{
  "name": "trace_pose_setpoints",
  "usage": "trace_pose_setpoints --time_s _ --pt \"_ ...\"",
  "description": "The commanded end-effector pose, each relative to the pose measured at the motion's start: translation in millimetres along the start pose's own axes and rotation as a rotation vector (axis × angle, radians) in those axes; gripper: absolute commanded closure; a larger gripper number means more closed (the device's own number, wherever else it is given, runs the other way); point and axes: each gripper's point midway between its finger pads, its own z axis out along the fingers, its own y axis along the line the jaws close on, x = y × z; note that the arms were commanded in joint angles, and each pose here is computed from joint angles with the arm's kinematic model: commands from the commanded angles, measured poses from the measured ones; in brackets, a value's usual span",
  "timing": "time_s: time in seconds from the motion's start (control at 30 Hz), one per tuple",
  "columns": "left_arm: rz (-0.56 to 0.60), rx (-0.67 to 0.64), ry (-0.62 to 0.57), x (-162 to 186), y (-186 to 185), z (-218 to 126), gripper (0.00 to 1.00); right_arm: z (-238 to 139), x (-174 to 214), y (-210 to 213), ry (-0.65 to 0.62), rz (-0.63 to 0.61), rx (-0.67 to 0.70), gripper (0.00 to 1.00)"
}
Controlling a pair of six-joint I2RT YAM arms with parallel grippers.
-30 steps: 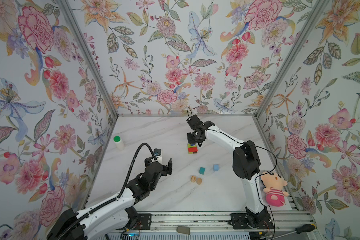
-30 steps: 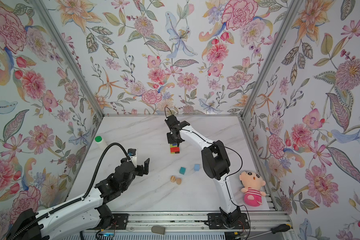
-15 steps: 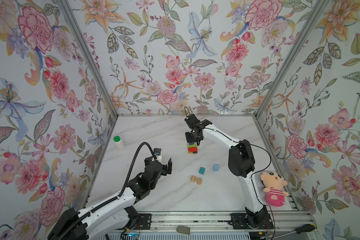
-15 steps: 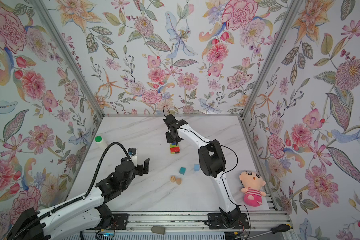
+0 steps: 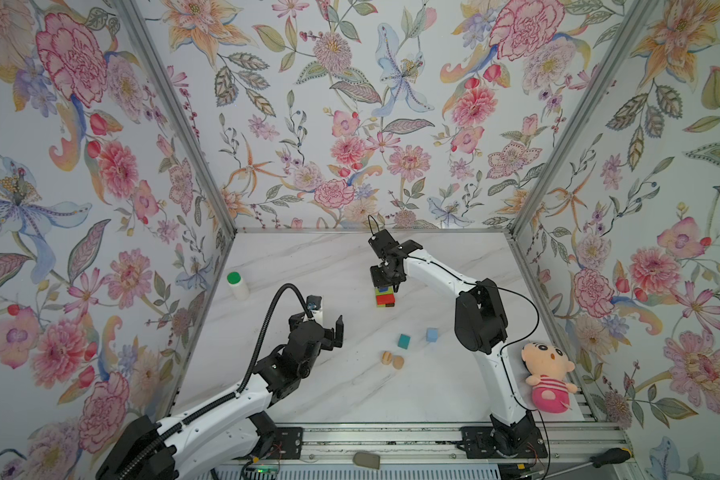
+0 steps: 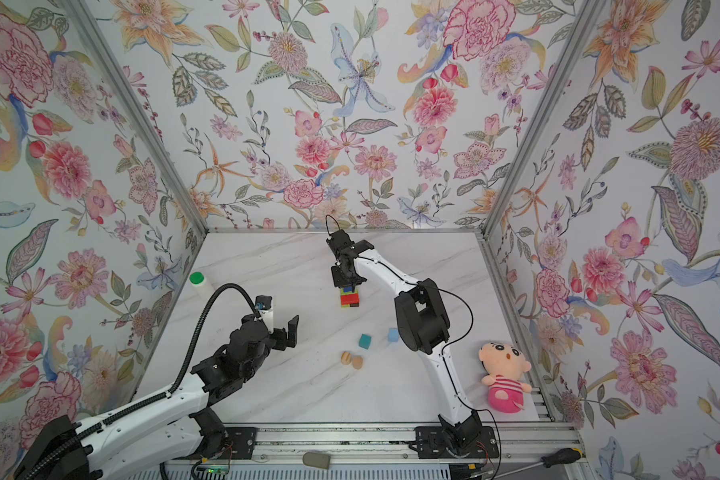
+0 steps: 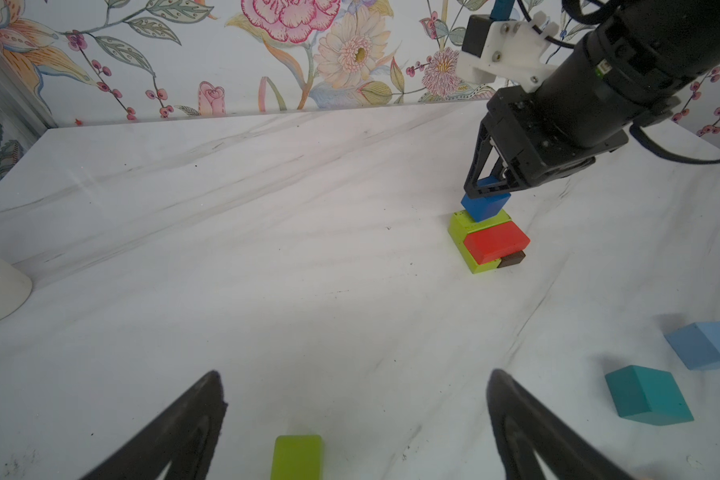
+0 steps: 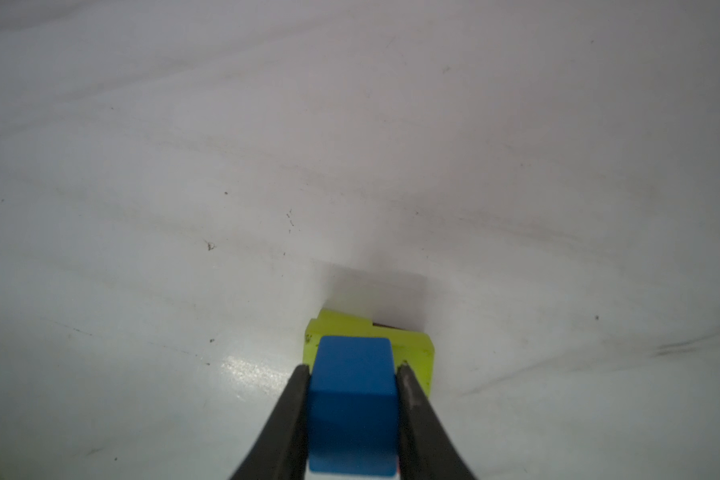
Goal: Build the wood block tower
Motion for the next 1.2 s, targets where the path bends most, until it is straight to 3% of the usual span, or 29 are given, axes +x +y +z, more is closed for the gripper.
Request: trace_pose_setpoints --time_s 0.0,0.43,1.17 --pt "0.009 -0.009 0.003 4 5 2 0.01 4 3 4 0.021 -0.005 -0.002 0.71" --pt "0.006 -0.014 0.007 6 8 2 0.01 5 7 23 0.022 -0.029 -0.022 0.7" --pt "-0.004 -0.019 0.005 6 12 1 0.01 5 6 5 0.022 0.003 0.023 0.7"
